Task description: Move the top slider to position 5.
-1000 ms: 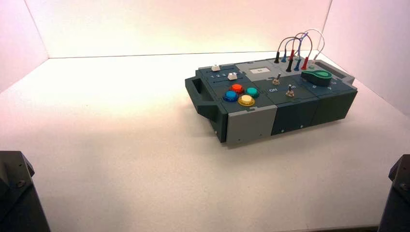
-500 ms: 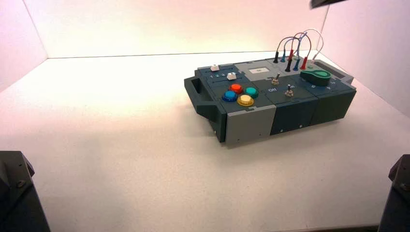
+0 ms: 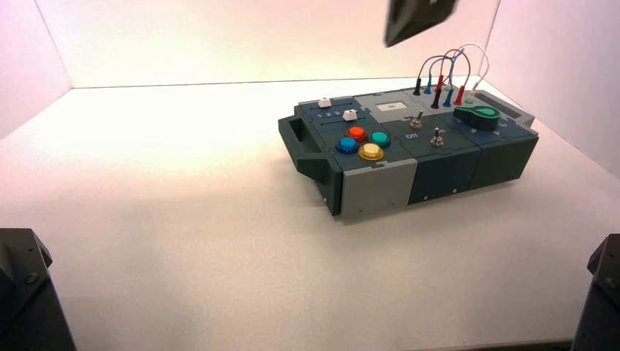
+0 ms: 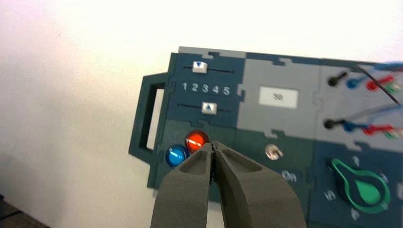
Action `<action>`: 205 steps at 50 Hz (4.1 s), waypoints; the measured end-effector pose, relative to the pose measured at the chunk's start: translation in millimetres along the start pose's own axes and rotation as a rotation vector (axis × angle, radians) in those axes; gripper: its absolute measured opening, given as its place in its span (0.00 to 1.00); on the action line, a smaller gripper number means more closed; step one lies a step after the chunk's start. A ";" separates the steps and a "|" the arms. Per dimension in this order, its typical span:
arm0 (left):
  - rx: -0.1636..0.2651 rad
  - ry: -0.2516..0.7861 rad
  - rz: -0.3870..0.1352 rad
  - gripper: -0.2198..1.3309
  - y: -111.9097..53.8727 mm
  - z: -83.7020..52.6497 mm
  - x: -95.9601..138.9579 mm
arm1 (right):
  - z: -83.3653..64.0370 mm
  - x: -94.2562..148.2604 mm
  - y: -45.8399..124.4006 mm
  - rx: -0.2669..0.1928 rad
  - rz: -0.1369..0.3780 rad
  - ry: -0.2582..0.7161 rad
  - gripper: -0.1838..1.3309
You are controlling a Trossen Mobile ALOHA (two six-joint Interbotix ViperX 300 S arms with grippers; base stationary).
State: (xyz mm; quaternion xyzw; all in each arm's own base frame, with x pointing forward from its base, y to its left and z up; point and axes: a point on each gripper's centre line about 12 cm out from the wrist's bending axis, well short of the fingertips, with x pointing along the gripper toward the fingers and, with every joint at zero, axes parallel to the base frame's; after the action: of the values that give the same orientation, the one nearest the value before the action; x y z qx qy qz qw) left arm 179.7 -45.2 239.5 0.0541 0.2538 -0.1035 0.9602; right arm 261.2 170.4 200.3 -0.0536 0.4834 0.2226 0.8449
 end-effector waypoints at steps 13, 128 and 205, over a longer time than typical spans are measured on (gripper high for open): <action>0.000 0.001 0.000 0.04 0.0 -0.2 0.0 | 23.7 33.7 13.7 -0.022 0.011 0.045 0.03; 0.000 -0.009 -0.002 0.04 -0.3 1.0 -0.9 | 50.2 149.0 14.3 -0.004 -0.013 0.199 0.03; 0.000 -0.011 -0.001 0.04 -0.1 1.2 -0.9 | 52.2 156.8 -23.0 0.065 -0.056 0.204 0.03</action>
State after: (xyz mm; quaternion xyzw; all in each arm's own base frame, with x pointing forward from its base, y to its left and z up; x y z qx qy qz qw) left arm 179.5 -45.3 240.9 0.0532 0.2488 -0.1043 0.9615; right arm 380.4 216.6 93.2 -0.0619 0.5721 0.1763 0.7986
